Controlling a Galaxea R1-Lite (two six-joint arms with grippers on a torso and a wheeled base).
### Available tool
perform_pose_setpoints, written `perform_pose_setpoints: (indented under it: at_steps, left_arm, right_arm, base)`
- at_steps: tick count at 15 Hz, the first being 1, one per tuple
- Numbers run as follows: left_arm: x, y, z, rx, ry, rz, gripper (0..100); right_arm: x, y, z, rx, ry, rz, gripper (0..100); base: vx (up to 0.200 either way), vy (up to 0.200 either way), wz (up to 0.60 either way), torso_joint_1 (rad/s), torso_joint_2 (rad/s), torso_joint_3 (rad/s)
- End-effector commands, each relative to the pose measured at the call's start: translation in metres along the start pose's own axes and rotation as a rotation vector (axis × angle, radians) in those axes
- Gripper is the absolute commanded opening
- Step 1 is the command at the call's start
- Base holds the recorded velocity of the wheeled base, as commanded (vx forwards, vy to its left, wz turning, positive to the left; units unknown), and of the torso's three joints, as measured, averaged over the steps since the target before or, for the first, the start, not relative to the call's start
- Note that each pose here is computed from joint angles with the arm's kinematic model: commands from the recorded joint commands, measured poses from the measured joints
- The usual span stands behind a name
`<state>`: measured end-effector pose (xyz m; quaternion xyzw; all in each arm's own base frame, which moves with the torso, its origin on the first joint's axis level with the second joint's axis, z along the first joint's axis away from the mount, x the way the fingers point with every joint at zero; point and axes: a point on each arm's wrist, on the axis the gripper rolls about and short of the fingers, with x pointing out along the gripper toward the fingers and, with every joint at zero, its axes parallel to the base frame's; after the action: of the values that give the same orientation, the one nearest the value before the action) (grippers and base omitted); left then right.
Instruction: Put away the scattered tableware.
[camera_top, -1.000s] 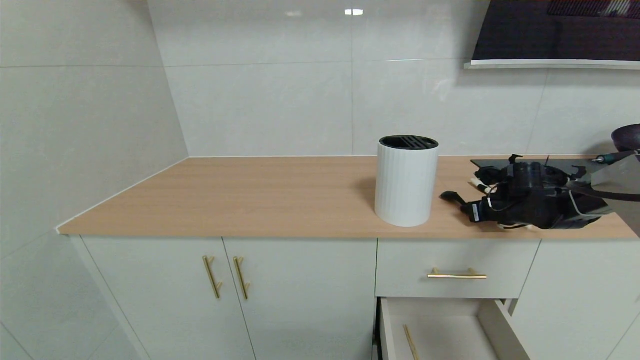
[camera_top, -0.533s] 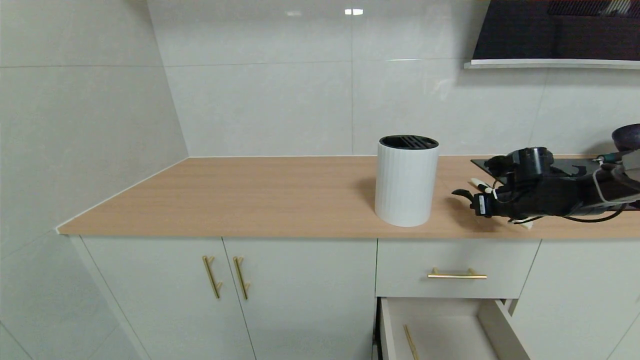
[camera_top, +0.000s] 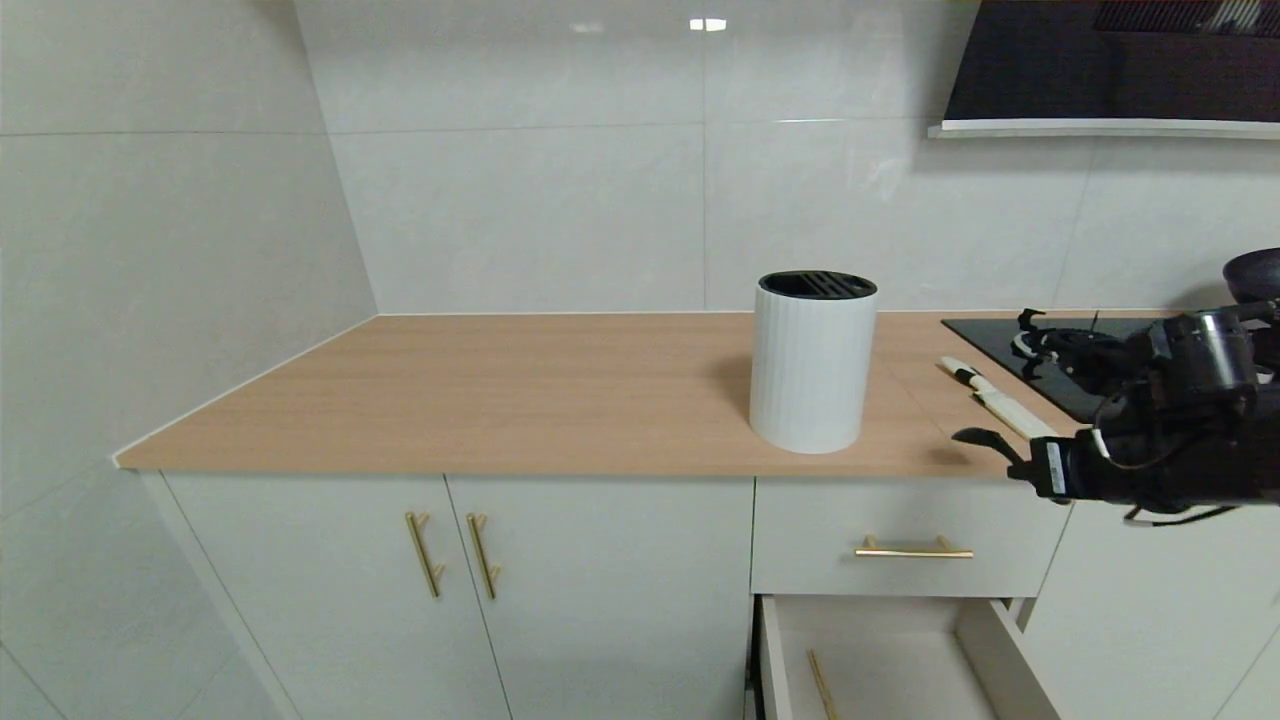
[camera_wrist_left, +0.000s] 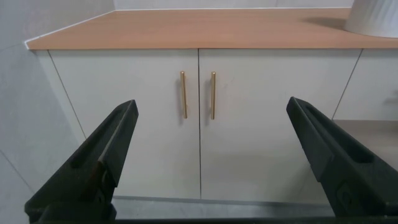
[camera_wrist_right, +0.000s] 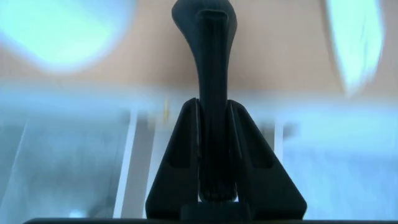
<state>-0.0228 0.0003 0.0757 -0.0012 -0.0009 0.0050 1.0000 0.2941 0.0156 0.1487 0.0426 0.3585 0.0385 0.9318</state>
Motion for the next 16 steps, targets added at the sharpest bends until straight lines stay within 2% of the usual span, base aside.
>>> perform_pose_setpoints:
  at_steps: [1,4,8,14,16]
  left_arm:
    - [0.000,0.000,0.000,-0.001,-0.001,0.001,100]
    - [0.000,0.000,0.000,-0.001,-0.001,0.001,100]
    - [0.000,0.000,0.000,-0.001,0.000,0.001,100]
    - [0.000,0.000,0.000,-0.001,-0.001,0.001,100]
    - [0.000,0.000,0.000,-0.001,-0.001,0.001,100]
  right_arm:
    - [-0.042,-0.001,-0.030,0.005,-0.010,-0.003,0]
    - [-0.050,-0.002,-0.055,0.005,0.033,-0.002,0]
    - [-0.042,-0.003,-0.072,0.004,0.074,-0.004,0]
    - [-0.022,0.002,-0.086,-0.024,0.067,0.016,0]
    - [-0.018,0.003,-0.089,-0.029,0.078,0.020,0]
  base:
    - [0.000,0.000,0.00,0.000,0.00,0.000]
    - [0.000,0.000,0.00,0.000,0.00,0.000]
    - [0.000,0.000,0.00,0.000,0.00,0.000]
    - [0.000,0.000,0.00,0.000,0.00,0.000]
    - [0.000,0.000,0.00,-0.112,0.27,0.154]
